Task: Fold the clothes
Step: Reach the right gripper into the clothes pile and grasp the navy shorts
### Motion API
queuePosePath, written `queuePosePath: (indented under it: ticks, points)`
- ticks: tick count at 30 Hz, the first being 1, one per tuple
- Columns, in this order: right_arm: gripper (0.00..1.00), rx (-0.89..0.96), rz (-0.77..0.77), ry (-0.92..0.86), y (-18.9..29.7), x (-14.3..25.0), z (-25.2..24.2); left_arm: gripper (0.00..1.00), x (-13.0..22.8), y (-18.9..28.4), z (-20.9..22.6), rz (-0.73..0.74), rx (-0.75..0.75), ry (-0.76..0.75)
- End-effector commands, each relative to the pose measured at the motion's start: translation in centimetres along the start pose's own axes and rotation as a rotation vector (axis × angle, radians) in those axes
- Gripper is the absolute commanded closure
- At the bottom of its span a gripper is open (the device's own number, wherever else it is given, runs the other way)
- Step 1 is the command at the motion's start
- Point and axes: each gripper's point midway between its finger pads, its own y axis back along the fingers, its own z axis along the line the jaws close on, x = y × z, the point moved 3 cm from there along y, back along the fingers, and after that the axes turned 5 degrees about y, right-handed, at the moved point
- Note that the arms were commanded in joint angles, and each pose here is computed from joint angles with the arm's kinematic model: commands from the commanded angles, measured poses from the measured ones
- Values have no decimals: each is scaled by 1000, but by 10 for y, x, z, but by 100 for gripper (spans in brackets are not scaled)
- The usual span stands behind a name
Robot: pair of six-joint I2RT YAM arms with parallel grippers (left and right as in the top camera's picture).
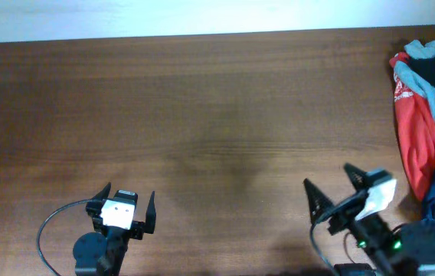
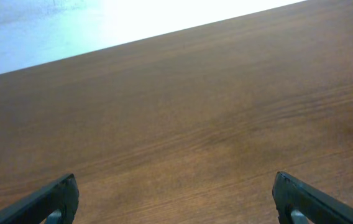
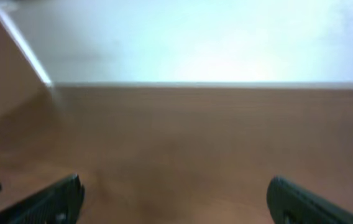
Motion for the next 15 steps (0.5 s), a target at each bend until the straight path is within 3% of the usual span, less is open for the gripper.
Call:
queuePosePath:
  ticks: [1,5,8,13,15]
  points:
    - [2,84,122,-31,-7,-32,-13,0,2,-1,0,-2,-4,11]
    - [1,-138,327,-149,-24,-60,13,1,2,-1,0,-2,-4,11]
    - [2,-73,417,-188,-39,-57,-1,1,2,-1,0,-2,-5,11]
    - [1,658,542,-522,-30,-21,-106,1,2,-1,0,-2,-5,11]
    - [1,796,571,-616,-23,-8,-134,1,2,-1,0,-2,-5,11]
